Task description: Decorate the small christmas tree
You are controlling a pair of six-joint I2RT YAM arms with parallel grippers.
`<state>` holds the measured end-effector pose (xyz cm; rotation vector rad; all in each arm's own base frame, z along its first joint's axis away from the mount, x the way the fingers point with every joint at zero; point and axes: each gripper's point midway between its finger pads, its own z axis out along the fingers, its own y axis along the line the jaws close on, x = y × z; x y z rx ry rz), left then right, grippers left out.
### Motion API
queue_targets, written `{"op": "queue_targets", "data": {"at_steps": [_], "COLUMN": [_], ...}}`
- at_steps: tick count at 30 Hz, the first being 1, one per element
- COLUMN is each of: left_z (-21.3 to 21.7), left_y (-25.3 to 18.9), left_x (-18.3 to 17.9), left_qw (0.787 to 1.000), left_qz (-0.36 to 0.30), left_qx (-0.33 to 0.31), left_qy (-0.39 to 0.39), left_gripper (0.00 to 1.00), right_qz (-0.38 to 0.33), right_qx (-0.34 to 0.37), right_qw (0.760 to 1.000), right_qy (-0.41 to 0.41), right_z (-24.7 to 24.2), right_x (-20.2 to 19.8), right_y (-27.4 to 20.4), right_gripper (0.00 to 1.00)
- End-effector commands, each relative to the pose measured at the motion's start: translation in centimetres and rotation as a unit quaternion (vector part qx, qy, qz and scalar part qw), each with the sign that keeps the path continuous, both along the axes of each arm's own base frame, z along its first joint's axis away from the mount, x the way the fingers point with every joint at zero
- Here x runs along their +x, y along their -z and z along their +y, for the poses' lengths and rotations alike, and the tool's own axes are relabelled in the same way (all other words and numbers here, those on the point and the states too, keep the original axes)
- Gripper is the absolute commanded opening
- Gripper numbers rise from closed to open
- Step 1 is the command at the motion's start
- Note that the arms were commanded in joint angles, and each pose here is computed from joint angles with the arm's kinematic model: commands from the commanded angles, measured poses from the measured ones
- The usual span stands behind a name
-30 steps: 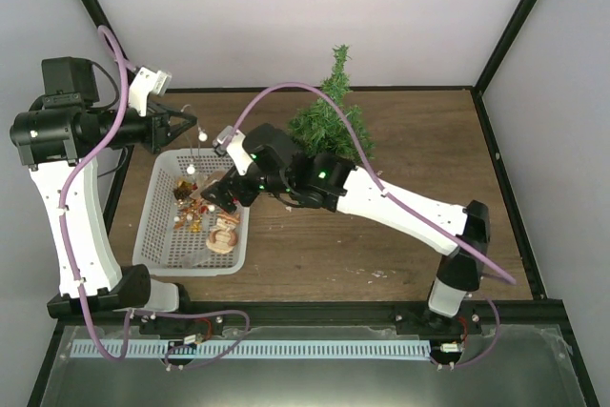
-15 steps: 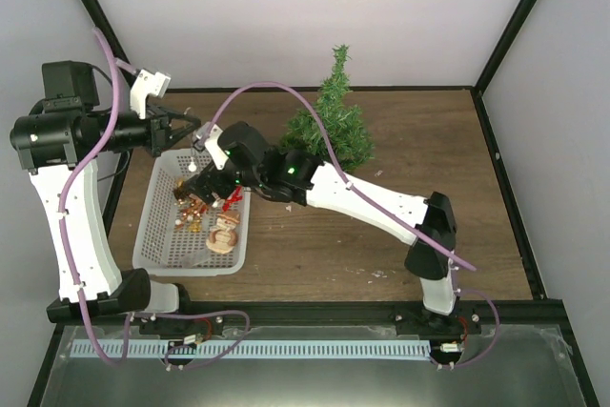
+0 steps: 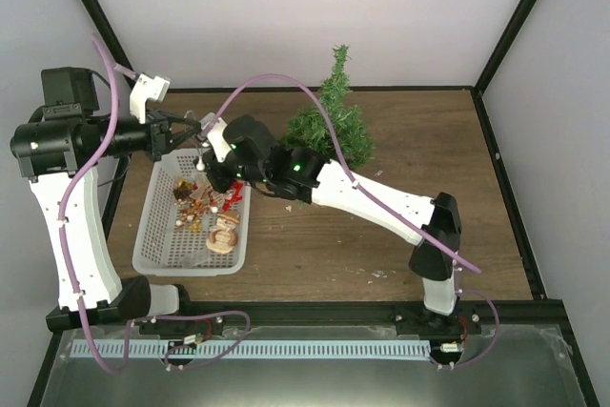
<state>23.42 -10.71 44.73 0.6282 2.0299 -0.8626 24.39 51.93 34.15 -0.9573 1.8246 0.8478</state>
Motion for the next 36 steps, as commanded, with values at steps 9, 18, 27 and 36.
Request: {"op": "queue_targets", "data": {"at_steps": [9, 18, 27, 36], "left_z": [1.9, 2.6, 2.4, 4.2], "left_y": [0.3, -0.3, 0.5, 1.1], "left_x": [2.8, 4.2, 4.5, 6.9], "left_qw": [0.998, 0.997, 0.998, 0.994], "left_qz": [-0.008, -0.014, 0.002, 0.009], "left_qx": [0.032, 0.036, 0.03, 0.046], "left_qy": [-0.059, -0.071, -0.062, -0.103], "left_gripper": [0.0, 0.0, 0.0, 0.0], "right_qz": [-0.002, 0.006, 0.019, 0.018], "right_qx": [0.077, 0.127, 0.174, 0.215], "right_qw": [0.996, 0.979, 0.949, 0.919], "right_qy": [-0.053, -0.156, -0.263, -0.331], "right_z": [-2.8, -3.5, -2.0, -3.5], "right_x": [-3.4, -7.6, -9.8, -11.3], "right_y": [-6.0, -9.7, -13.6, -17.5], "right_gripper": [0.01, 0.01, 0.01, 0.01]}}
